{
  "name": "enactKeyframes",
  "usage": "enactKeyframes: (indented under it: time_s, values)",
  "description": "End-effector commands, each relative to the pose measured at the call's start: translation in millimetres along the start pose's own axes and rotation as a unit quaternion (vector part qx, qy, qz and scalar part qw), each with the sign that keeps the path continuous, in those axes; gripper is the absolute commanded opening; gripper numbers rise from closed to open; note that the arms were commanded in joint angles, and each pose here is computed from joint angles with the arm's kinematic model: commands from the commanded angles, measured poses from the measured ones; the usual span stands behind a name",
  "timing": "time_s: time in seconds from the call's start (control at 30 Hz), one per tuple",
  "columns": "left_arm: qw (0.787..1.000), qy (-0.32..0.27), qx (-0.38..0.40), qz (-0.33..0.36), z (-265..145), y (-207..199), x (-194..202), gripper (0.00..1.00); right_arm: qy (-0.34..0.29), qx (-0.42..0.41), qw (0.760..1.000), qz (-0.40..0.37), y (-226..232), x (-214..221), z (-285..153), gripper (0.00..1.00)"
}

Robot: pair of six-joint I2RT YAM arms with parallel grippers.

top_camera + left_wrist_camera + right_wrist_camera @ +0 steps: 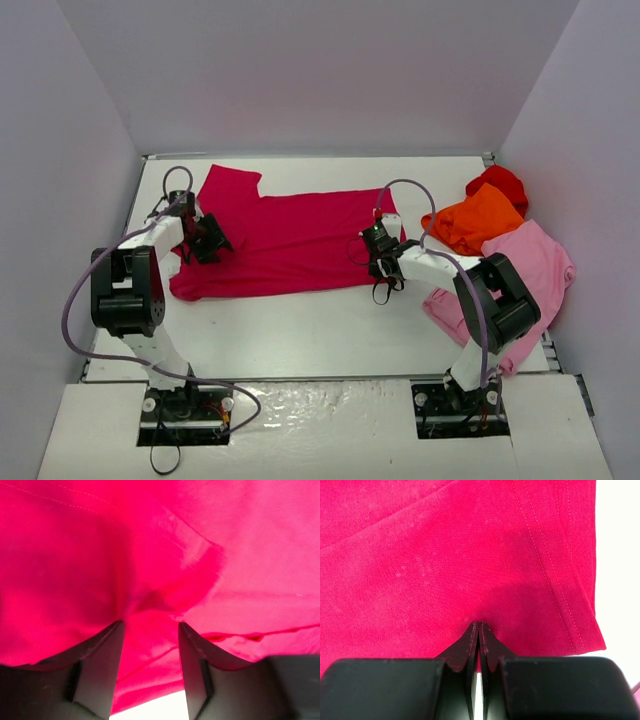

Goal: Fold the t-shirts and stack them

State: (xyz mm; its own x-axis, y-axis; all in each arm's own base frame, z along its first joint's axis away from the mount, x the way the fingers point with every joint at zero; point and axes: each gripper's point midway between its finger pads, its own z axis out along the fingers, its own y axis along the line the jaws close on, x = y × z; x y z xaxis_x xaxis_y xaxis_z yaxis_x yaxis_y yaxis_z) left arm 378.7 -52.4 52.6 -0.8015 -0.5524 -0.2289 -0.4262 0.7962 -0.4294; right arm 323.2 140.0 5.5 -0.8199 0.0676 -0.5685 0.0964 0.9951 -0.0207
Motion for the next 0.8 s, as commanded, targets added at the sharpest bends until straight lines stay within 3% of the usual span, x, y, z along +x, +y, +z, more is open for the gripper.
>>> enactKeyframes:
  time_s: [0.0,0.17,0.27,0.3,0.77]
  values:
    - [0.985,-0.147,0.070,0.050,-80,-53,-61,0.48,0.151,0.088,0.983,-0.065,-53,88,-4,0.00]
    - [0.991,-0.120,0.032,0.053,-60,-40,-64,0.43,0.149,0.080,0.983,-0.065,-50,86,-4,0.00]
    - [0.994,-0.091,0.034,0.048,-32,-37,-61,0.06,0.151,0.079,0.983,-0.067,-50,87,-5,0.00]
    - [0.995,-0.086,0.036,0.047,-23,-36,-61,0.00,0.151,0.079,0.983,-0.067,-51,88,-5,0.00]
    - [0.996,-0.078,0.019,0.047,3,-28,-68,0.00,0.160,0.074,0.982,-0.070,-49,92,-4,0.00]
